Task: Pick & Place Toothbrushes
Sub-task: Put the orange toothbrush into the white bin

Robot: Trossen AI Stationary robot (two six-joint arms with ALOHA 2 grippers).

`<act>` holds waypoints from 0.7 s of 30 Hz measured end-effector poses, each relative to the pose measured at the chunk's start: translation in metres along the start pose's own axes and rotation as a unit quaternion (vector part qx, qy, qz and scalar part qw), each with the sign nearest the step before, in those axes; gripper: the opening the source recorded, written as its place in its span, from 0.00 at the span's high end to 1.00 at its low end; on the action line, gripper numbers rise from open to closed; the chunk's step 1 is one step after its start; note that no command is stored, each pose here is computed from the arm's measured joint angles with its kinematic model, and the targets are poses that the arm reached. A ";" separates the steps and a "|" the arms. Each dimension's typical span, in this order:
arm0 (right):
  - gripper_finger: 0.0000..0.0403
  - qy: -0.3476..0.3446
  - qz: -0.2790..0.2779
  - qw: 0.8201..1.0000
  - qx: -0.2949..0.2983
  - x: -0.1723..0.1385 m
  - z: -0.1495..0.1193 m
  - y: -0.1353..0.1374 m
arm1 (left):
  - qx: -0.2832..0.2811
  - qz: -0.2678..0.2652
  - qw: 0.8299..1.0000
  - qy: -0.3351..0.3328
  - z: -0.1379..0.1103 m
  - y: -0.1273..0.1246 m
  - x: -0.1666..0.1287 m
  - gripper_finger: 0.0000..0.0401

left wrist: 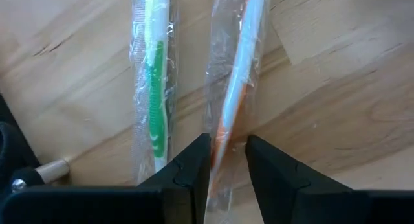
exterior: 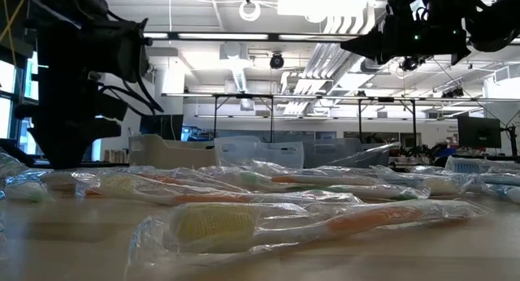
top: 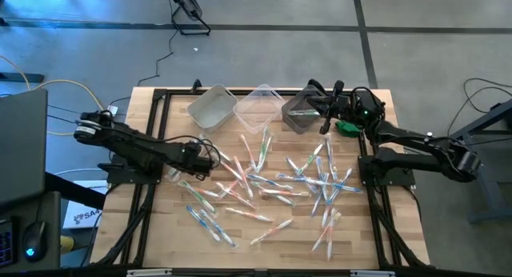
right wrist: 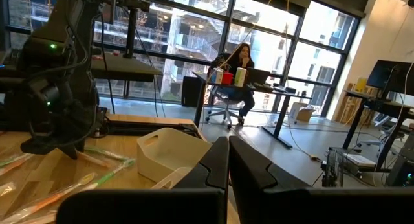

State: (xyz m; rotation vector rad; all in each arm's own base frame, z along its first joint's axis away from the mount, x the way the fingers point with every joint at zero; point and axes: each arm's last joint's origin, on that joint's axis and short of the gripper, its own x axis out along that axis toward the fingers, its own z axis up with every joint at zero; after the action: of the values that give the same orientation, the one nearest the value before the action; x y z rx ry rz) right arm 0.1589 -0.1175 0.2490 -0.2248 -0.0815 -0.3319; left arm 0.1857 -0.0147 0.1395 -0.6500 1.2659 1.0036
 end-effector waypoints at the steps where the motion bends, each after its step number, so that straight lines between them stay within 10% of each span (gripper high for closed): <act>1: 0.99 0.000 0.000 1.000 0.000 0.000 0.000 0.000 | 0.000 -0.001 1.000 0.001 0.000 0.000 0.000 0.75; 21: 0.99 0.000 0.000 1.000 0.000 0.000 0.000 0.000 | 0.022 -0.055 0.998 0.023 0.003 -0.010 -0.007 0.79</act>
State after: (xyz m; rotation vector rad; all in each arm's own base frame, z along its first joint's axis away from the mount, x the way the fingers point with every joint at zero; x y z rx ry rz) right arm 0.1589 -0.1175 0.2490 -0.2248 -0.0815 -0.3319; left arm 0.1957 -0.0183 0.1454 -0.7050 1.2757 0.8732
